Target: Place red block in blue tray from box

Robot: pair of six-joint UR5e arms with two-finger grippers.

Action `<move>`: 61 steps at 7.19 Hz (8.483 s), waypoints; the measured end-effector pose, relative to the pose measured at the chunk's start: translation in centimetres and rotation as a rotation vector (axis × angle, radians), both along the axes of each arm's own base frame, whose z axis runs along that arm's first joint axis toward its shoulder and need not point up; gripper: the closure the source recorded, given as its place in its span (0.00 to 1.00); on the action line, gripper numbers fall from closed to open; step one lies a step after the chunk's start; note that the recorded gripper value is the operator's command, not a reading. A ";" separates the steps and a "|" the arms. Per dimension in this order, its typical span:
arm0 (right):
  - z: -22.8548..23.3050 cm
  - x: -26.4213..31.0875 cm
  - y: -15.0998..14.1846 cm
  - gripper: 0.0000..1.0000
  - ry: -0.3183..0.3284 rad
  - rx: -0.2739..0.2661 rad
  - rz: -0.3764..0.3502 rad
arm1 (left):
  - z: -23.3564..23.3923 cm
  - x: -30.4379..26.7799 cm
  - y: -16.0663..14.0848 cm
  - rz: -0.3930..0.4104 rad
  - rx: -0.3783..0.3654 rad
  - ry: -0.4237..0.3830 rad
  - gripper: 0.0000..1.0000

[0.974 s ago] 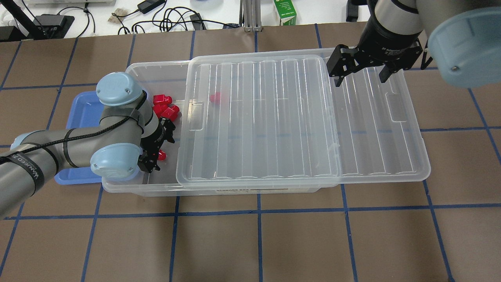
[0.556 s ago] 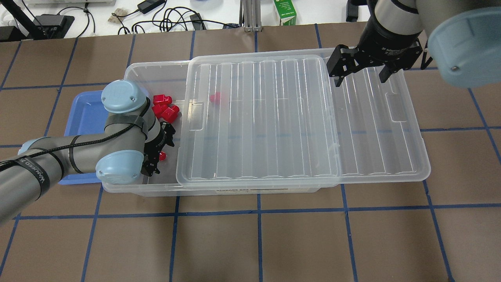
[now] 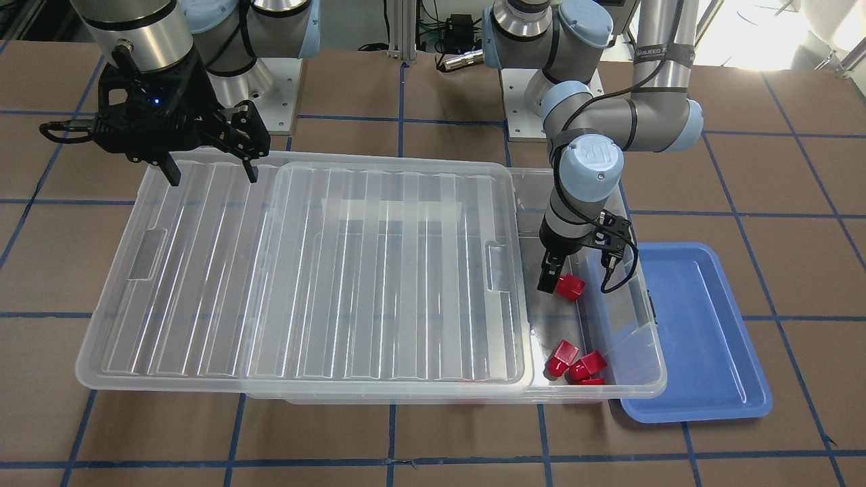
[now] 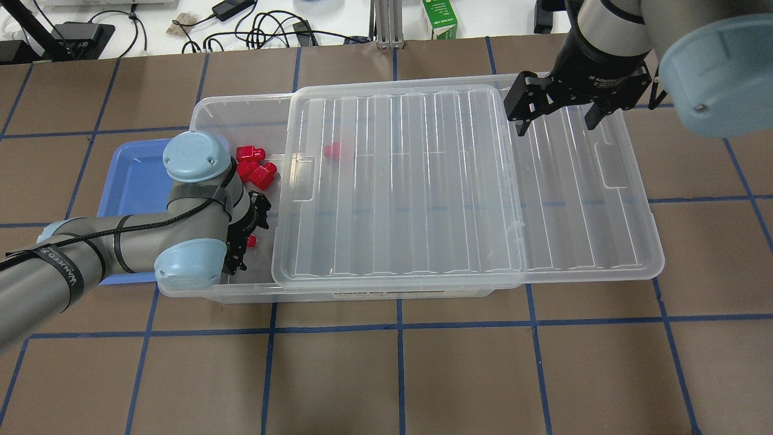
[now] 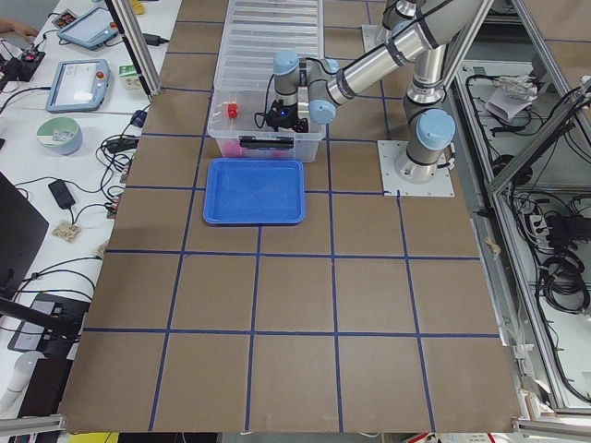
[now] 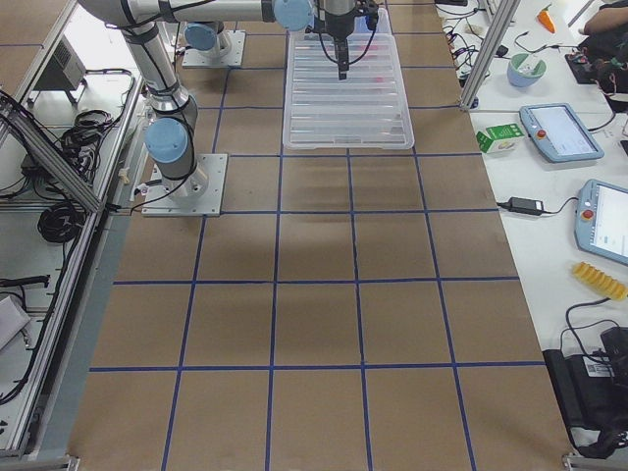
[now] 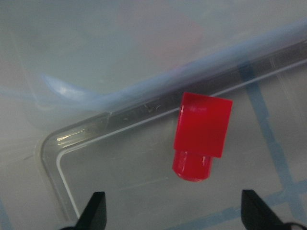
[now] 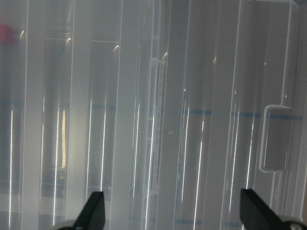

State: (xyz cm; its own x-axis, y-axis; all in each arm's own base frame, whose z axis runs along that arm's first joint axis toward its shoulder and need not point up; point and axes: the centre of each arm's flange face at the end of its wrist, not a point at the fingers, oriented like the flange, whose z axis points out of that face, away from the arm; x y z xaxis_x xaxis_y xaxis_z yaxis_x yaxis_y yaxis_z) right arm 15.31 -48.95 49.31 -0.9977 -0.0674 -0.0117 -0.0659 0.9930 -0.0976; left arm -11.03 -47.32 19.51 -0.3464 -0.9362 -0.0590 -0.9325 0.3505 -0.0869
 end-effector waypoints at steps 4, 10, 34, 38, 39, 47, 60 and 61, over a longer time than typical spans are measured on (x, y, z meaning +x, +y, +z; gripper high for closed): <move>0.0 0.0 0.0 0.00 -0.001 0.000 0.000 | -0.7 0.1 0.0 0.027 -0.012 -0.032 0.00; 0.0 0.0 0.0 0.00 0.001 0.000 0.000 | -1.6 0.2 -0.1 0.014 -0.015 -0.106 0.17; 0.0 0.0 0.0 0.00 0.001 0.000 0.000 | 4.6 -0.3 -1.5 -0.200 -0.119 -0.109 0.85; 0.0 0.0 0.0 0.00 0.001 0.000 0.001 | 17.0 -0.9 -2.8 -0.260 -0.073 -0.028 0.84; -0.1 -0.1 0.0 0.00 0.001 0.001 0.002 | 19.7 -0.5 -2.9 -0.310 -0.063 -0.021 0.84; -8.7 -25.9 -2.2 0.00 0.008 0.059 0.031 | 11.0 23.8 -6.7 -0.718 0.012 0.104 0.82; -14.8 -11.1 -4.5 0.00 -0.009 0.070 0.064 | 19.6 17.3 -8.4 -1.070 0.051 0.120 0.00; -14.8 -9.5 -4.4 0.00 -0.009 0.069 0.070 | 21.6 14.4 -7.7 -1.114 0.058 0.102 0.00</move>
State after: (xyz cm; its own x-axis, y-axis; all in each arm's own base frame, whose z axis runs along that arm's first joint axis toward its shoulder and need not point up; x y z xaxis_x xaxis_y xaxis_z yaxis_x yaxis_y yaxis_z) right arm 5.79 -53.30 34.54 -0.9904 -0.1356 -0.0277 -0.1348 0.9904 -0.0303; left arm 3.38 -55.04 41.09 -0.9951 -0.0972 -0.0162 -0.0974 0.9951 0.0155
